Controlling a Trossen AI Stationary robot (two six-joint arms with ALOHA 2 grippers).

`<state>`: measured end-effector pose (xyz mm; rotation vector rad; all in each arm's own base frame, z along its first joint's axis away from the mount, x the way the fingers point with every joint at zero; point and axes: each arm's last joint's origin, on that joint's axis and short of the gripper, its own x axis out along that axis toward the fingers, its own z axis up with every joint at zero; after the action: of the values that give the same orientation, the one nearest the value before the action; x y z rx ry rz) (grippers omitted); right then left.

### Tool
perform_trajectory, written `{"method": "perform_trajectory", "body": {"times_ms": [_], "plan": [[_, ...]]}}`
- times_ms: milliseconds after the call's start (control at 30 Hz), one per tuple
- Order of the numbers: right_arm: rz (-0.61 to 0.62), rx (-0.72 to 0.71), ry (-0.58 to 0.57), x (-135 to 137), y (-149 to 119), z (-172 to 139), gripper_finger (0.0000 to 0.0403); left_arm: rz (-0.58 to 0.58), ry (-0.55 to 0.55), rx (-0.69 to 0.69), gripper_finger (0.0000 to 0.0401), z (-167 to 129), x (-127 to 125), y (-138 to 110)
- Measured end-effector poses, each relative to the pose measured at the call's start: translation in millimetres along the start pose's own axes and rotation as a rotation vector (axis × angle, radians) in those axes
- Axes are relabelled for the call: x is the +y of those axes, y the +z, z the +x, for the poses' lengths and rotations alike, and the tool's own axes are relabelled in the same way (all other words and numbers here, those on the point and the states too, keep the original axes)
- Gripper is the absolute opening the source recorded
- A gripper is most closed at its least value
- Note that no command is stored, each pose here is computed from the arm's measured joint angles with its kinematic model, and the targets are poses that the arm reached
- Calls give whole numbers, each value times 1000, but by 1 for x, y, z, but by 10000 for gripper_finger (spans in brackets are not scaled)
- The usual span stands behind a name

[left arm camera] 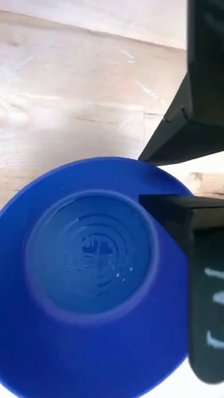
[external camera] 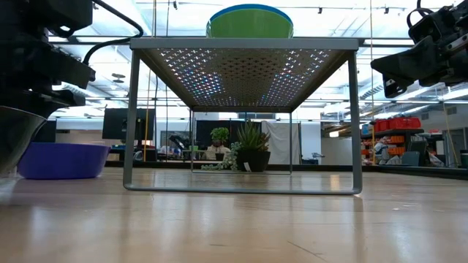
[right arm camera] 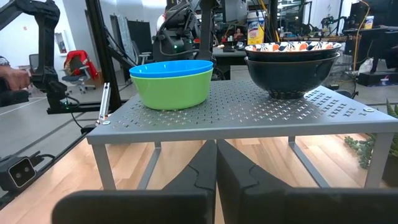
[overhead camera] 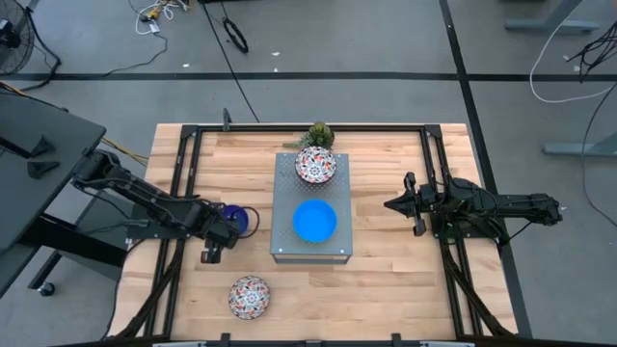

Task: Pick & Place Mini bowls
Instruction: Stack the blue bowl on the light blue bowl on the shelf

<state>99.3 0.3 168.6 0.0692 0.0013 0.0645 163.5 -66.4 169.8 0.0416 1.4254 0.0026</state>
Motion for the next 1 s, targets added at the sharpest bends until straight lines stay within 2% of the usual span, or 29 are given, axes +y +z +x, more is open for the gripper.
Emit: {"method": "perform_trajectory", "body": {"times_ms": [400, 733, 1000], "plan": [[0, 0, 0, 0, 0, 0, 11, -3, -11, 1, 8, 0, 0, 0], [0, 0, 0, 0, 0, 0, 11, -14, -29, 6, 5, -1, -1, 0], [0, 0, 0, 0, 0, 0, 11, -12, -26, 16, 3, -14, -2, 6]]}}
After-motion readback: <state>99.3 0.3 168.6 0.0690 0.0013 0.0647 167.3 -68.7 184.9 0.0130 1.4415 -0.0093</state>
